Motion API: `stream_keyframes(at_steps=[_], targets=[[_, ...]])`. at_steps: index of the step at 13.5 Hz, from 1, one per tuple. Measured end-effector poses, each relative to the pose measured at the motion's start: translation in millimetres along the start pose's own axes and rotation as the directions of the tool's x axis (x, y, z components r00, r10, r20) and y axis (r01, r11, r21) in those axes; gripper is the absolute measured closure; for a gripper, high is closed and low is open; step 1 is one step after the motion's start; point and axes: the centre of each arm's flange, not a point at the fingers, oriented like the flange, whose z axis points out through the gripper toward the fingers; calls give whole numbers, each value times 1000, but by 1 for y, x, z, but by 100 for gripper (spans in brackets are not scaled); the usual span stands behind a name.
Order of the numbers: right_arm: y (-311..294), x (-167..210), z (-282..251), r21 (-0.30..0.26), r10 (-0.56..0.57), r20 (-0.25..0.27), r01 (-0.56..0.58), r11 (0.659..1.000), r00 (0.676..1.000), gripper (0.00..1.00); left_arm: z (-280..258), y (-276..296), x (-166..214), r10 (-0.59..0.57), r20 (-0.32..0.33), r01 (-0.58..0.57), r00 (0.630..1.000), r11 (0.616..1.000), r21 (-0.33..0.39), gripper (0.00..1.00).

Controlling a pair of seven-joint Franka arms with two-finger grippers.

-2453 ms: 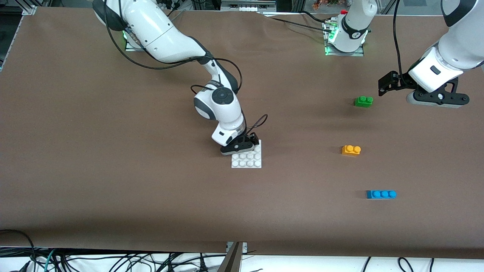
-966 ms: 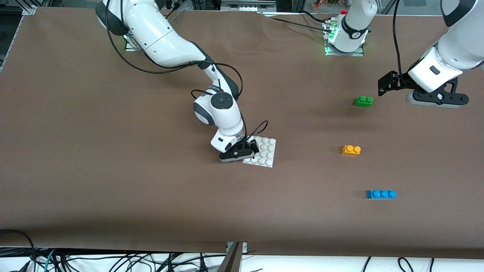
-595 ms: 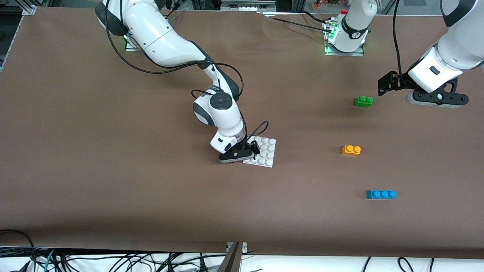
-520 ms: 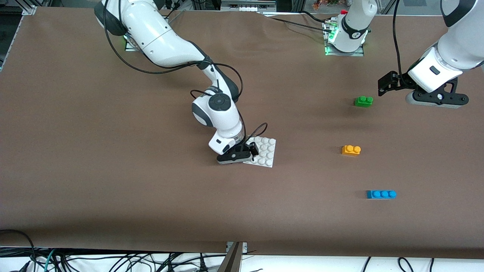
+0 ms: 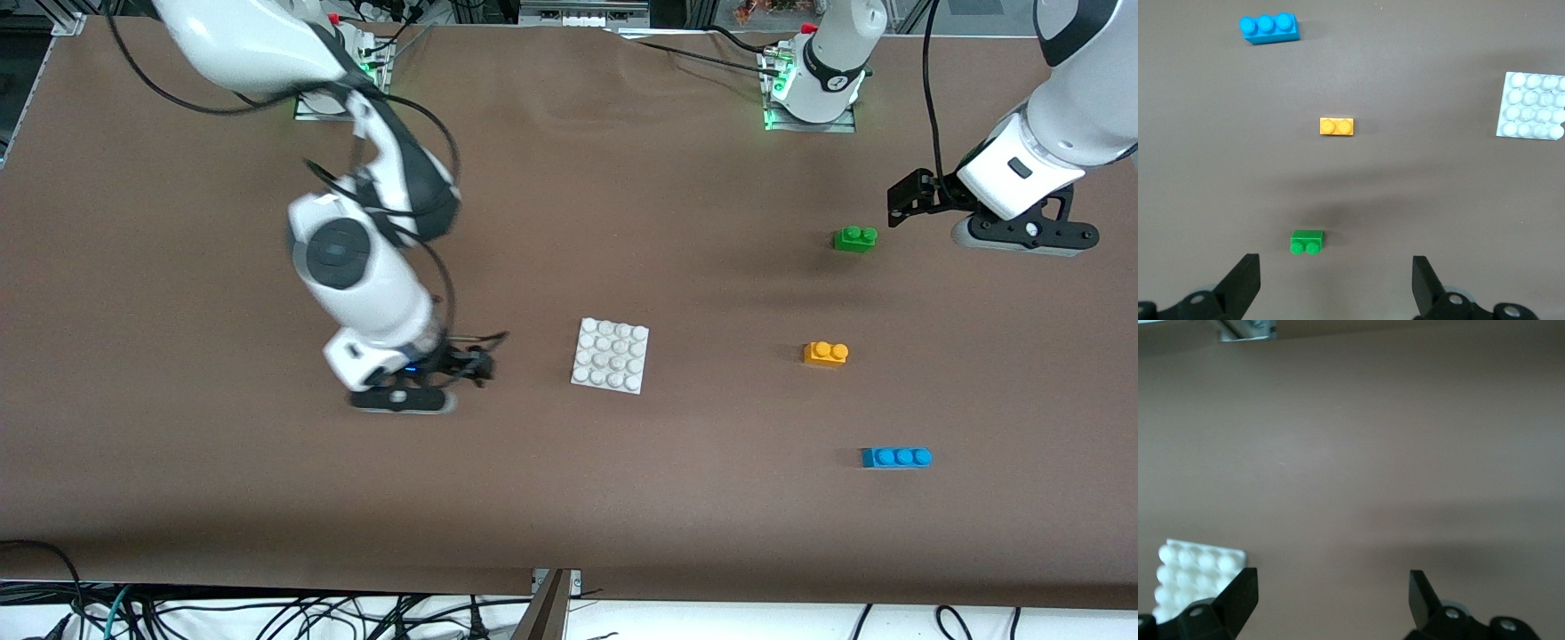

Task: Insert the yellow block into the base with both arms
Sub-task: 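Withdraw the right gripper while the left gripper grasps the yellow block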

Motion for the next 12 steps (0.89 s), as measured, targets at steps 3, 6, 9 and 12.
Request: stream_keyframes(at_steps=[3,6,9,12], targets=[[87,-15,-96,-33,-33,97,36,999,995,0,43,-4,33,-9,-3,9,1000,1000,-1,0],[169,-49,-184,-27,-77,146,82,996,986,0,113,-9,75,-19,-6,19,1000,1000,-1,0],[223,-84,-235,-45,-109,162,117,992,981,0,174,-12,104,-10,-23,10,1000,1000,23,0],[252,-94,-247,-57,-84,156,94,994,984,0,227,-14,120,16,-16,-15,1000,998,61,0]])
